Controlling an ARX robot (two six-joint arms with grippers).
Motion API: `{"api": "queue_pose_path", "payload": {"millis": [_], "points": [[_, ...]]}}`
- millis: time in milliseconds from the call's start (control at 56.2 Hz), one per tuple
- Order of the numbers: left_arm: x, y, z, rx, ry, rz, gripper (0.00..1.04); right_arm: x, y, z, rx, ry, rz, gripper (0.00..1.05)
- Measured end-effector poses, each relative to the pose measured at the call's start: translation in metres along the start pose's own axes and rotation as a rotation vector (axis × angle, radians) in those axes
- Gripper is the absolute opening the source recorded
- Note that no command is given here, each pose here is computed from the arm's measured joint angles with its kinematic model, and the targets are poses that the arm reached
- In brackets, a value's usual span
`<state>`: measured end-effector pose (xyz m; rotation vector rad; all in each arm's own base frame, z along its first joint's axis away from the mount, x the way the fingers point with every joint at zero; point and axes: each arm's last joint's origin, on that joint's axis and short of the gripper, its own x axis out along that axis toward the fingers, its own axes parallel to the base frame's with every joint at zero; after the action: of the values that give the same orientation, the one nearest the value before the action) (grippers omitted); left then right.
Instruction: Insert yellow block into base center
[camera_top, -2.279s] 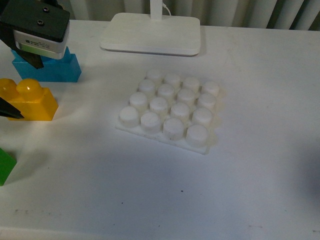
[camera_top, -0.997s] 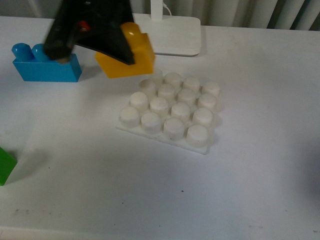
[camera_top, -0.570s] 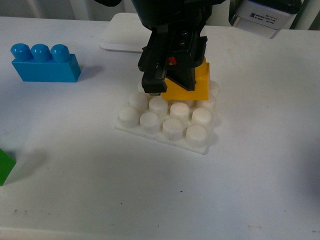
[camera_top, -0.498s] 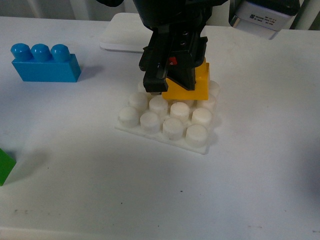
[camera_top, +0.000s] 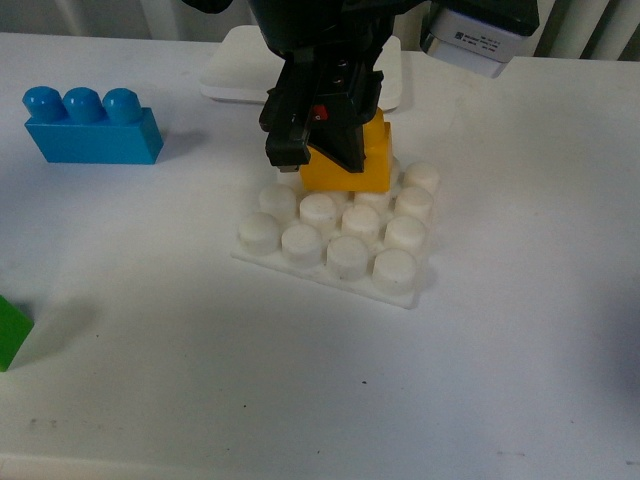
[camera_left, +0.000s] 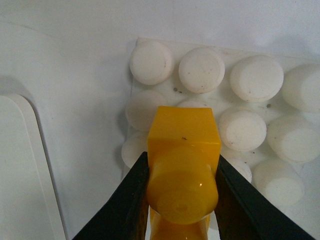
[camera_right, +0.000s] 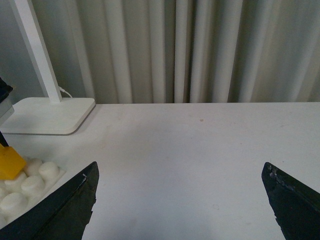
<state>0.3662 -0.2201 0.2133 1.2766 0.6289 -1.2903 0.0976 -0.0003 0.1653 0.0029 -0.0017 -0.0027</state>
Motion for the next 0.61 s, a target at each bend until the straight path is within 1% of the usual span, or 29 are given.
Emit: {"api": "queue_pose_path", "payload": {"millis": [356,605], "points": [[0.007,-0.002,0.002,0.022,0.017,-0.002,0.31,0.000,0.000,0.000,0.000,0.000,0.000,0.96],[0.017,-0.007,0.002,0.057,0.069,0.002,0.31,0.000,0.000,0.000,0.000,0.000,0.000,0.96]]}}
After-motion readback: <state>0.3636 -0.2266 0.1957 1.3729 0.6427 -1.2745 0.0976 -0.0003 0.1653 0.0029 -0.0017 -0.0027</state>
